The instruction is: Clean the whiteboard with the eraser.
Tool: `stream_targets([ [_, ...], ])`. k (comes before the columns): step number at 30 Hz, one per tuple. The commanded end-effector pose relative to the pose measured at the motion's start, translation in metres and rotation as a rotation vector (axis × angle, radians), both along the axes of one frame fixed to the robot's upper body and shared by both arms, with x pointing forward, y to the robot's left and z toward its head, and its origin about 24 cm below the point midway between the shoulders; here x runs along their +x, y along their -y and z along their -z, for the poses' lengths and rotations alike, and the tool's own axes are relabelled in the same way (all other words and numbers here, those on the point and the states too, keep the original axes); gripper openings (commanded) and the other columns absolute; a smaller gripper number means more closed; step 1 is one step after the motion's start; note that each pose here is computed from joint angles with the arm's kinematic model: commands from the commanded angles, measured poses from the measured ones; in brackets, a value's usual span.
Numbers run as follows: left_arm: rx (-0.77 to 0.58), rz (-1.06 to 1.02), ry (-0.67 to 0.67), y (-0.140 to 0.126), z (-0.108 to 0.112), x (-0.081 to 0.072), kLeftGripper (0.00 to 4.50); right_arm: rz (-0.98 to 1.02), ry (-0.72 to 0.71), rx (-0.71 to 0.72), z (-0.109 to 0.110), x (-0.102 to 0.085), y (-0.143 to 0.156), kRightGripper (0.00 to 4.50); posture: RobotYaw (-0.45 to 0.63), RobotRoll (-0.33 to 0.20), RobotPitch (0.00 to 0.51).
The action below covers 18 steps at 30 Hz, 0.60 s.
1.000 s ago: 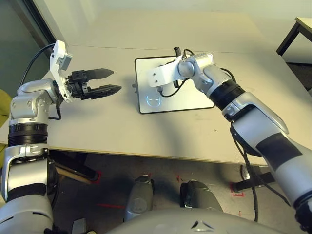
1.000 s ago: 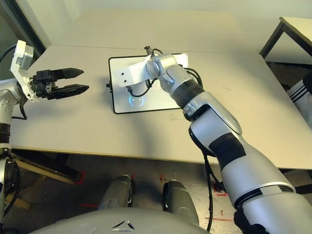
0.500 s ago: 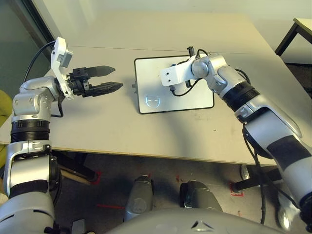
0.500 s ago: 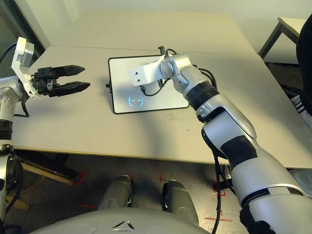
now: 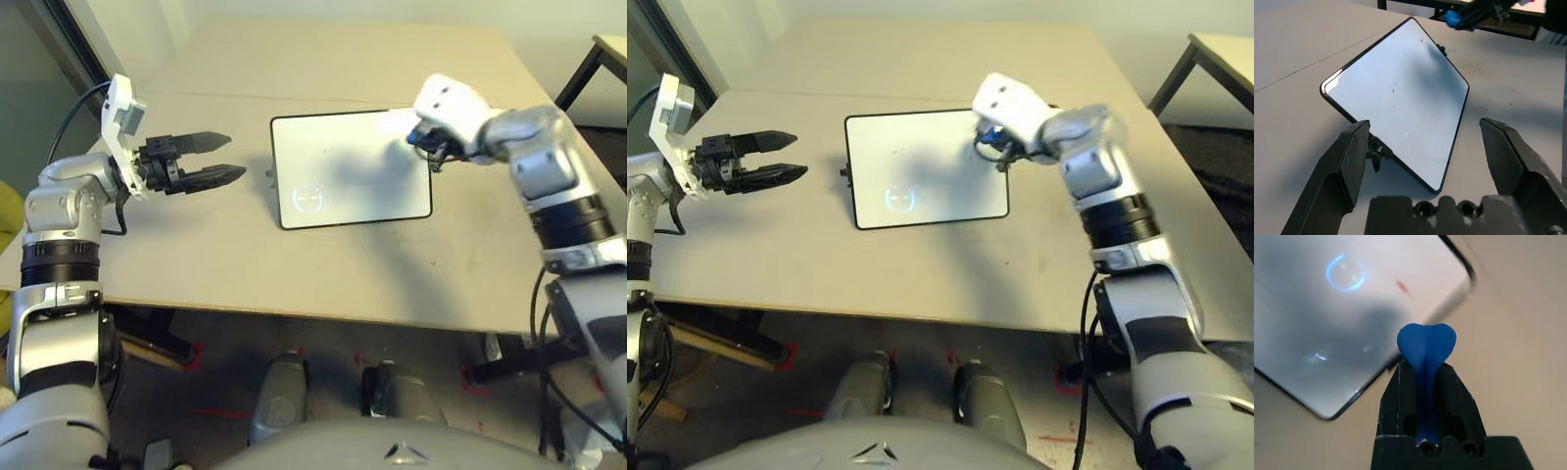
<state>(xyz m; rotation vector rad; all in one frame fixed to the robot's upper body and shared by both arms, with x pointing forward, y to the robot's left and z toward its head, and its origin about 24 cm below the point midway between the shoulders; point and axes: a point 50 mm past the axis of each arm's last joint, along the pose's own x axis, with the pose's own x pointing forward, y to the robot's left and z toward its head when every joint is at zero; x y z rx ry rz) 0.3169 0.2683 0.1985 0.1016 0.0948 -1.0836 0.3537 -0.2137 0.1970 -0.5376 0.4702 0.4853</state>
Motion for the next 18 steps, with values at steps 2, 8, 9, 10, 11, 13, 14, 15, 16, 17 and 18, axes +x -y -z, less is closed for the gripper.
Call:
stream_targets([
  [2,0.011,0.021,-0.006,0.006,0.004,0.003,4.50,0.254,-0.132,0.189,0.027,-0.010,0.028,0.30,0.27,0.000,0.031],
  [8,0.011,0.030,-0.005,0.008,0.004,0.005,4.50,0.464,-0.252,0.328,0.063,-0.011,0.038,0.30,0.27,0.000,0.030],
  [9,0.011,0.031,-0.005,0.008,0.004,0.005,4.50,0.481,-0.260,0.333,0.068,-0.010,0.037,0.30,0.27,0.000,0.031],
  [10,0.011,0.032,-0.005,0.008,0.004,0.005,4.50,0.492,-0.268,0.335,0.072,-0.010,0.036,0.30,0.28,0.000,0.031],
  [11,0.011,0.032,-0.005,0.008,0.004,0.005,4.50,0.500,-0.274,0.338,0.075,-0.009,0.035,0.30,0.28,0.000,0.032],
  [13,0.011,0.030,-0.006,0.007,0.004,0.005,4.50,0.526,-0.297,0.355,0.080,-0.007,0.033,0.30,0.28,0.000,0.033],
  [14,0.011,0.029,-0.006,0.007,0.004,0.004,4.50,0.533,-0.303,0.360,0.083,-0.007,0.032,0.30,0.28,0.000,0.033],
  [15,0.011,0.028,-0.007,0.007,0.004,0.004,4.50,0.540,-0.311,0.369,0.085,-0.006,0.031,0.30,0.29,0.000,0.033],
  [16,0.011,0.027,-0.007,0.006,0.004,0.003,4.50,0.544,-0.313,0.372,0.086,-0.005,0.031,0.30,0.29,0.000,0.033],
  [17,0.011,0.025,-0.008,0.006,0.004,0.003,4.50,0.552,-0.321,0.371,0.087,-0.004,0.030,0.30,0.29,0.000,0.034],
  [18,0.010,0.024,-0.008,0.006,0.005,0.002,4.50,0.559,-0.327,0.374,0.088,-0.004,0.030,0.30,0.29,0.000,0.034],
])
